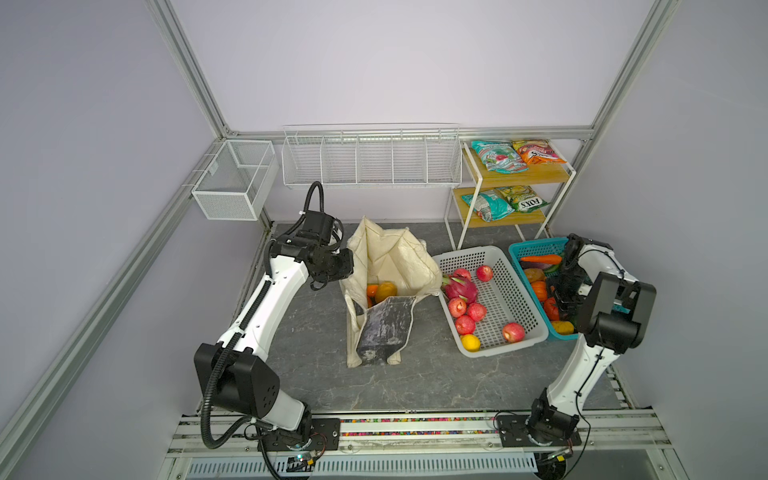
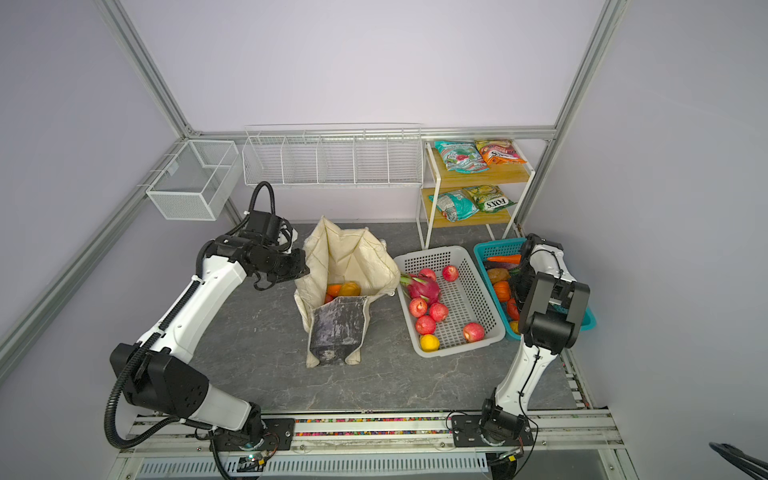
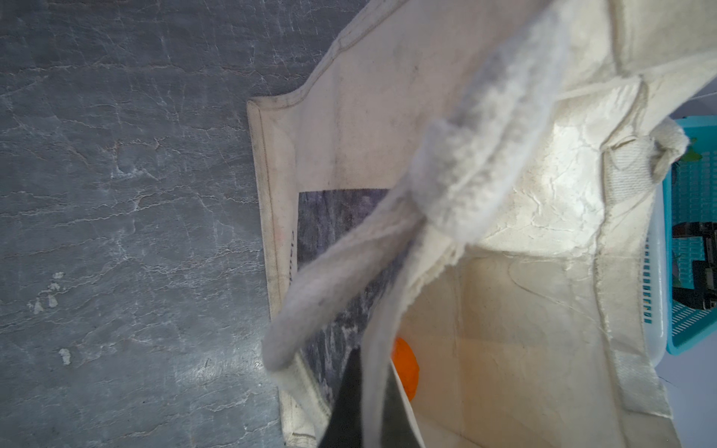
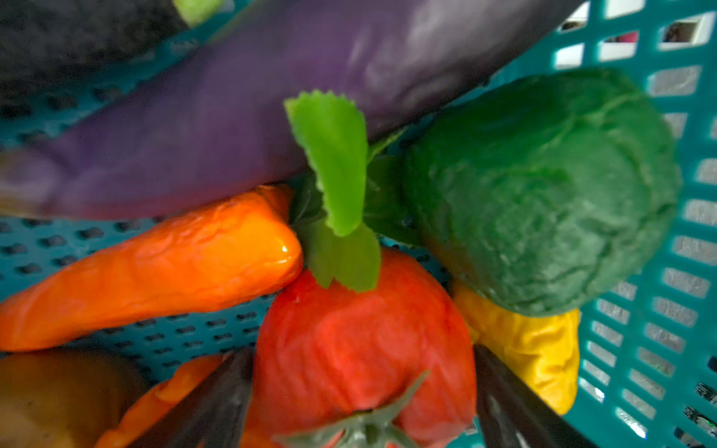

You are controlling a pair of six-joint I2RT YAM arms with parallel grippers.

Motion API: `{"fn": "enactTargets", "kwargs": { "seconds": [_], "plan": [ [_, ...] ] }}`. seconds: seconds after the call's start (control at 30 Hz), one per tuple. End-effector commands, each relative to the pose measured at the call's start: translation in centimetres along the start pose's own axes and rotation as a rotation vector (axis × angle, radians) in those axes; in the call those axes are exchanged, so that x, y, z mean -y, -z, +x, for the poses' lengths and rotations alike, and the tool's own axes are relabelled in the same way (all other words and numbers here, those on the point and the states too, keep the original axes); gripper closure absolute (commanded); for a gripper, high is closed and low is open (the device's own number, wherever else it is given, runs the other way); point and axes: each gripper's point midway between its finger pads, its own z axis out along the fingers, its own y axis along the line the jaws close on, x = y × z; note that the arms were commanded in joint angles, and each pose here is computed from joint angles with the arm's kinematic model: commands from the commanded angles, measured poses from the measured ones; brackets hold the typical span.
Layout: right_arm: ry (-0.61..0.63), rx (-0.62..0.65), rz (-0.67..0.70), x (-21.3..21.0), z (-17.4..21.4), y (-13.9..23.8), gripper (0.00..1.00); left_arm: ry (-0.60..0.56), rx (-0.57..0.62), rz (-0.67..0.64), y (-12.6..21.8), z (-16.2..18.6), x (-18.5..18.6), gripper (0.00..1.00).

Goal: Place the food into the grocery bag and tie it
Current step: 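Lower the right gripper and grasp the red tomato in the teal basket, then carry the red tomato over the tote bag and lower it inside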

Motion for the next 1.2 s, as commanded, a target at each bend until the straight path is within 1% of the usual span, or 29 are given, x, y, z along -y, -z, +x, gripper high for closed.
{"fn": "enactTargets", "kwargs": {
  "seconds": [0.0, 0.1, 0.2, 0.37, 0.57, 0.7, 0.77, 0.97, 1.07, 1.17],
  "plan": [
    [-0.061, 0.048, -0.047, 0.2, -0.6, 1.9, 0.20, -0.013, 0.024, -0.010, 0.7, -0.9, 0.0, 1.00],
    [-0.060, 0.055, -0.080, 0.1, -0.6, 2.5, 0.28, -0.017, 0.025, -0.010, 0.7, -0.9, 0.1, 1.00],
    [-0.061, 0.048, -0.117, 0.1, -0.3, 3.0, 0.31, -0.021, 0.025, -0.015, 0.8, -0.9, 0.0, 1.00],
    [-0.057, 0.036, -0.183, -0.2, -0.1, 4.9, 0.32, -0.021, 0.026, -0.021, 1.0, -0.8, -0.2, 1.00],
    [-0.029, 0.058, -0.288, -0.1, -0.2, 8.9, 0.31, -0.013, 0.027, -0.022, 1.1, -0.6, -0.2, 1.00],
    [-0.005, 0.069, -0.363, 0.3, 0.5, 11.7, 0.31, -0.013, 0.031, -0.021, 1.4, -0.5, -0.2, 1.00],
    [0.020, 0.070, -0.413, 0.1, 1.3, 13.2, 0.30, -0.013, 0.033, -0.024, 1.5, -0.5, -0.2, 1.00],
    [0.169, 0.093, -0.512, 0.0, 5.3, 17.9, 0.30, -0.013, 0.033, -0.028, 1.7, -0.3, -0.3, 1.00],
    [0.247, 0.098, -0.583, -0.1, 8.3, 20.4, 0.31, -0.012, 0.031, -0.032, 1.8, -0.3, -0.4, 1.00],
    [0.359, 0.106, -0.650, -0.2, 12.3, 23.0, 0.31, -0.014, 0.031, -0.033, 1.9, -0.2, -0.4, 1.00]
  ]
}}
